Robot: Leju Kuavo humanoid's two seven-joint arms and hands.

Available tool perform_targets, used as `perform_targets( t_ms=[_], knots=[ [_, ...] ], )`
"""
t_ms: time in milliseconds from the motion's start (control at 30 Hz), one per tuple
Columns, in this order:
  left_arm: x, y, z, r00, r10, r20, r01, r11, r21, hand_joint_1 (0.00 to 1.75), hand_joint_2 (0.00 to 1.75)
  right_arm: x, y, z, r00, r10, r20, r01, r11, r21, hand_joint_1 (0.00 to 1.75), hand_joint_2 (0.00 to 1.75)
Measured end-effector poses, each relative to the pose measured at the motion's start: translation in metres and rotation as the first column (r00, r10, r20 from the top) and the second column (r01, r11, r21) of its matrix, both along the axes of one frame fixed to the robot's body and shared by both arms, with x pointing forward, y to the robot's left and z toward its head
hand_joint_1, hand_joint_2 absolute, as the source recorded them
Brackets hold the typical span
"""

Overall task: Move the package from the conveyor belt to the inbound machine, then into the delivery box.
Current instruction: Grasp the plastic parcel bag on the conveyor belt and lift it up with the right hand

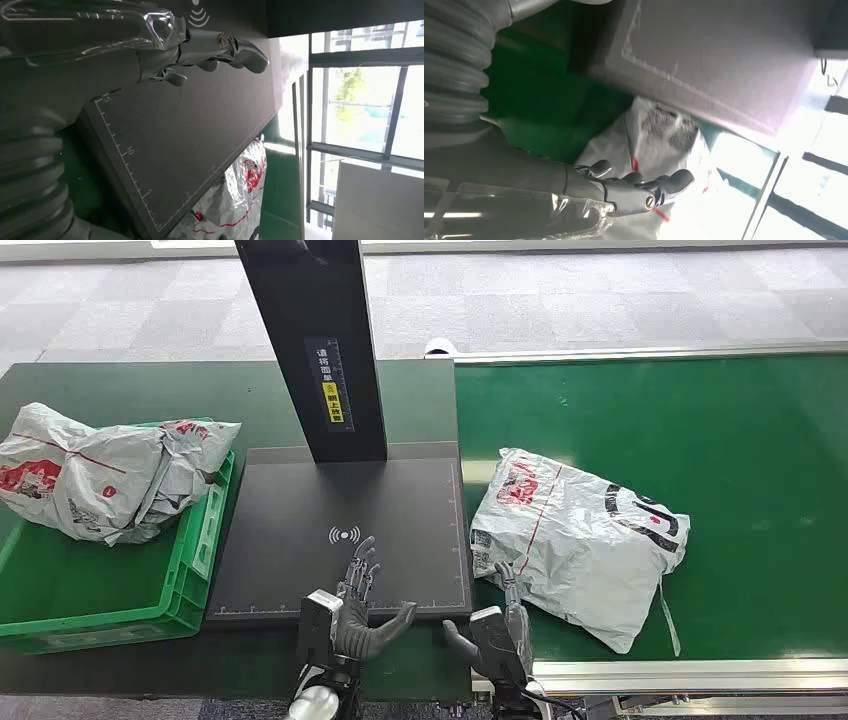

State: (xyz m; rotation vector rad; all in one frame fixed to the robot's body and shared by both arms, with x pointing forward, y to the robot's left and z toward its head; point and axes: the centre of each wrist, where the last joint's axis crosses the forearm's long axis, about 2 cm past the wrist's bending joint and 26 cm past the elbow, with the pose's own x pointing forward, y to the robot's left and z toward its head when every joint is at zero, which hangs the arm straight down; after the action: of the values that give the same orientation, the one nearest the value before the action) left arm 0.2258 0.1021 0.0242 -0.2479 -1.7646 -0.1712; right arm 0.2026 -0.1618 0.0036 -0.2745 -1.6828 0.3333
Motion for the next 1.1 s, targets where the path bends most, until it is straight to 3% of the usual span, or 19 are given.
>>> perform_targets(
  t_ms=[333, 600, 700, 800, 967, 1100],
  knots=[
    [-0.002, 0.009, -0.001, 1.0, 0.031, 0.004, -0.031, 0.999, -0.012, 0.0, 1.75, 0.031, -0.079, 0.046, 0.959, -0.184, 0.214, 0.192, 0.981, -0.015, 0.0, 1.75],
    [-0.001, 0.011, 0.0, 0.999, 0.04, 0.011, -0.04, 0.999, -0.012, 0.0, 1.75, 0.036, -0.107, 0.064, 0.921, -0.259, 0.29, 0.289, 0.955, -0.067, 0.0, 1.75],
    [-0.001, 0.012, 0.0, 0.999, 0.037, 0.013, -0.037, 0.999, -0.012, 0.0, 1.75, 0.044, -0.128, 0.069, 0.928, -0.304, 0.216, 0.341, 0.926, -0.161, 0.0, 1.75],
    [-0.001, 0.013, 0.0, 0.999, 0.03, 0.011, -0.03, 0.999, -0.015, 0.0, 1.75, 0.054, -0.153, 0.066, 0.93, -0.363, 0.054, 0.363, 0.891, -0.272, 0.0, 1.75],
    [-0.003, 0.017, -0.003, 1.0, 0.022, 0.002, -0.022, 1.0, -0.014, 0.0, 1.75, 0.064, -0.184, 0.042, 0.909, -0.395, -0.132, 0.328, 0.874, -0.358, 0.0, 1.75],
    [-0.003, 0.018, -0.004, 1.0, 0.023, -0.001, -0.023, 1.0, -0.02, 0.0, 1.75, 0.079, -0.193, 0.024, 0.909, -0.353, -0.222, 0.251, 0.889, -0.384, 0.0, 1.75]
  ],
)
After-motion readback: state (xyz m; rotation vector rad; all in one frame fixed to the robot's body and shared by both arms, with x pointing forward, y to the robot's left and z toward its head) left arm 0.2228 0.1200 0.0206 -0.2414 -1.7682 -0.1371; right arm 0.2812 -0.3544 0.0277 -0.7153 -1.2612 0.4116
